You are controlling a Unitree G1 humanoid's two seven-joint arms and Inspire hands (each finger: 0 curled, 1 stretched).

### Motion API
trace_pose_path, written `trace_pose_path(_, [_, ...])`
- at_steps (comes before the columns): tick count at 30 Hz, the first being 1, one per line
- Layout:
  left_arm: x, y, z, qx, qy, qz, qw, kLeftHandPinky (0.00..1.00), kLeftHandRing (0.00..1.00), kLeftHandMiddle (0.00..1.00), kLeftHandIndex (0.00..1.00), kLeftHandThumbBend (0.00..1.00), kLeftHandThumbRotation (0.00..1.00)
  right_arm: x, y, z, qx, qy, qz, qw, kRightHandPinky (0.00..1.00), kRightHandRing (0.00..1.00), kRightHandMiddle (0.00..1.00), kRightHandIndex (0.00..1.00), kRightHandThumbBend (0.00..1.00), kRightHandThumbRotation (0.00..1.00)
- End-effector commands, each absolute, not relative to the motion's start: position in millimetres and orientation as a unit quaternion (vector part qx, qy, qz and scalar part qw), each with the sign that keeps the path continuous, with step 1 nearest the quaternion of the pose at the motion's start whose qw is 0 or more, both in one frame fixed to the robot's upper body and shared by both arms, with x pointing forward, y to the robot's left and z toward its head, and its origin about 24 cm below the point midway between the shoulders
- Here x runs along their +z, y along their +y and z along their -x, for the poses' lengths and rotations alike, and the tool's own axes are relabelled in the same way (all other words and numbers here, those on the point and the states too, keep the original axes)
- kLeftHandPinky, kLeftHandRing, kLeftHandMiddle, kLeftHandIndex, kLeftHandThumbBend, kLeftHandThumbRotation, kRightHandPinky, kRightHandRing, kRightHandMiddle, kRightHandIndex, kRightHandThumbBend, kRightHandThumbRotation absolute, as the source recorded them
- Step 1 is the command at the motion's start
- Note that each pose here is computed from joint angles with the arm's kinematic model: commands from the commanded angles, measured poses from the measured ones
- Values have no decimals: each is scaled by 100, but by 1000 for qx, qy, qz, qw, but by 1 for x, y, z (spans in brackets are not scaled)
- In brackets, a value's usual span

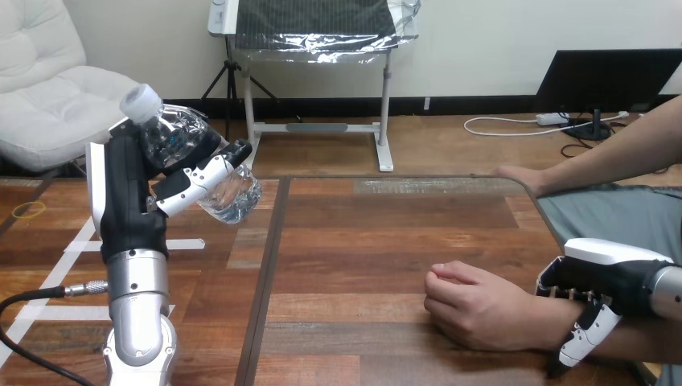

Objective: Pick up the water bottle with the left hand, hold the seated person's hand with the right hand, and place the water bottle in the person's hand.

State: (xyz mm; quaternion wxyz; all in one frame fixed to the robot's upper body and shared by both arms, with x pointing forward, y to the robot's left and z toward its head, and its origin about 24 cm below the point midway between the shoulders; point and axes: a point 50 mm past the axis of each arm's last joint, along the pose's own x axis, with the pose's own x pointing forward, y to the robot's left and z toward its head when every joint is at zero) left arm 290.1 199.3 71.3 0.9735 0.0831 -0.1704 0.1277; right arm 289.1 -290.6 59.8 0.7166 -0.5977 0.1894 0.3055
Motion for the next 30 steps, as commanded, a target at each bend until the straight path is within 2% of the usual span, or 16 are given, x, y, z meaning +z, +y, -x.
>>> trace_pose_path(1, [109,192,-303,119,-245,-72,959,25,31,37,41,63,0,45,-280,-281,329,192,568,729,38,47,56,61,100,24])
trace_pose_path(7, [109,192,-303,121,-244,-73,959,25,31,37,41,63,0,48,-279,-281,327,185,557,741,41,49,58,62,100,22])
trace_pose_path(13, [109,192,-303,121,-245,-74,959,25,31,37,41,63,0,50,-279,-281,325,179,549,749,41,49,56,61,100,15])
trace_pose_path(22, [109,192,-303,121,-246,-77,959,25,31,38,41,62,0,51,-278,-282,320,171,557,747,39,45,52,55,93,3])
trace_pose_path(30, [109,192,-303,122,-247,-77,958,25,31,38,41,63,0,51,-278,-283,317,165,570,740,34,40,47,49,88,0])
